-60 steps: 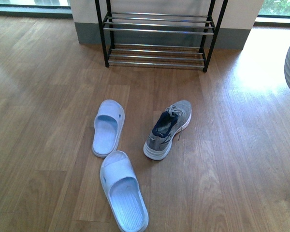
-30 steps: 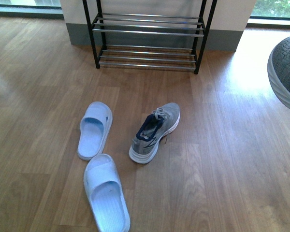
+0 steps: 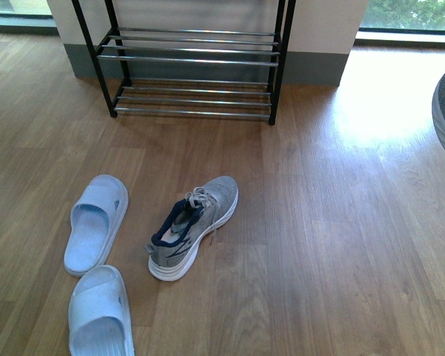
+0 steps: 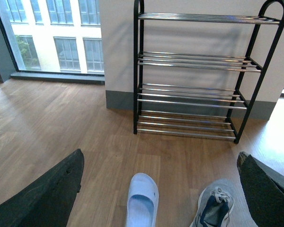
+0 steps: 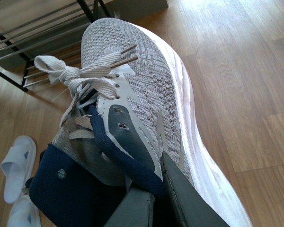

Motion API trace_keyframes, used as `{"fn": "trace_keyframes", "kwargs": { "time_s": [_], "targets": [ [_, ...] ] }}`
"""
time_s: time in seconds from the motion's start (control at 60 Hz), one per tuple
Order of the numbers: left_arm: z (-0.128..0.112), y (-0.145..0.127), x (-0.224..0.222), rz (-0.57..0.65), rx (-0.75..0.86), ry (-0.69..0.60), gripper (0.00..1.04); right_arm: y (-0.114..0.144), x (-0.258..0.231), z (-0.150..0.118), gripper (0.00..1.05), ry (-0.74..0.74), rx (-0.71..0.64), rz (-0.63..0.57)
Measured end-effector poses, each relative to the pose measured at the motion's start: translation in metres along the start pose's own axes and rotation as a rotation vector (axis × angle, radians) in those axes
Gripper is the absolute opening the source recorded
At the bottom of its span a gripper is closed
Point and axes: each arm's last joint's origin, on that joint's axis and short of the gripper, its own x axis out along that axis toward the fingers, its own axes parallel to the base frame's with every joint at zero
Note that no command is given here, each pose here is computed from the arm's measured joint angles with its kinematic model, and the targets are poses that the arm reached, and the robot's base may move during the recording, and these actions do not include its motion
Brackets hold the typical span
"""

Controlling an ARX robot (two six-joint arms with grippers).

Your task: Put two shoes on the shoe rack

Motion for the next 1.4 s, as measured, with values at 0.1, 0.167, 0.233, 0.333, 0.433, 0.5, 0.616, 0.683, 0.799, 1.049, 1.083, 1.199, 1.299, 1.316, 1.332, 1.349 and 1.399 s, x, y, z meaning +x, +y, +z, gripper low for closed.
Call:
{"fn": "trace_keyframes", "kwargs": {
  "time_s": [0.1,0.167,0.233,0.333,0.433,0.5,0.616,0.683,0.799,1.049,1.083,1.199,1.299,1.316,1.332,1.349,1.399],
  "targets": [
    [-0.001,0.0,0.0,0.071,-0.014,0.076,0.95,0.0,0.0,0.0,0.01,0.0,0.0,0.004],
    [0.0,-0.004,0.005,0.18,0.03,0.277,0.95,0.0,0.0,0.0,0.01,0.001,0.0,0.008],
    [0.002,-0.011,0.018,0.17,0.07,0.35,0.95,0.0,0.0,0.0,0.01,0.001,0.0,0.008],
    [0.006,-0.021,0.05,0.108,0.119,0.406,0.95,0.0,0.0,0.0,0.01,0.001,0.0,0.008],
    [0.006,-0.032,0.087,0.057,0.177,0.45,0.95,0.0,0.0,0.0,0.01,0.001,0.0,0.005],
    [-0.006,-0.043,0.129,0.024,0.247,0.533,0.95,0.0,0.0,0.0,0.01,0.001,0.0,0.005],
    [-0.038,-0.058,0.169,-0.031,0.327,0.681,0.95,0.0,0.0,0.0,0.01,0.001,0.0,0.005],
    [-0.054,-0.068,0.187,-0.073,0.365,0.734,0.95,0.0,0.0,0.0,0.01,0.001,0.0,0.005],
    [-0.089,-0.091,0.226,-0.108,0.484,0.81,0.95,0.0,0.0,0.0,0.01,0.001,0.0,0.005],
    [-0.165,-0.138,0.272,-0.311,0.676,0.873,0.95,0.0,0.0,0.0,0.01,0.001,0.0,0.005],
    [-0.175,-0.143,0.276,-0.325,0.692,0.888,0.95,0.0,0.0,0.0,0.01,0.001,0.0,0.005],
    [-0.208,-0.156,0.294,-0.334,0.74,0.941,0.95,0.0,0.0,0.0,0.01,0.001,0.0,0.005],
    [-0.237,-0.162,0.314,-0.284,0.763,1.0,0.95,0.0,0.0,0.0,0.01,0.001,0.0,0.005],
    [-0.238,-0.163,0.315,-0.281,0.76,1.002,0.95,0.0,0.0,0.0,0.01,0.001,0.0,0.005],
    [-0.241,-0.164,0.317,-0.275,0.755,1.009,0.95,0.0,0.0,0.0,0.01,0.001,0.0,0.005],
    [-0.244,-0.164,0.319,-0.272,0.754,1.015,0.95,0.0,0.0,0.0,0.01,0.001,0.0,0.005],
    [-0.251,-0.167,0.324,-0.269,0.748,1.023,0.95,0.0,0.0,0.0,0.01,0.001,0.0,0.005]
  ]
}}
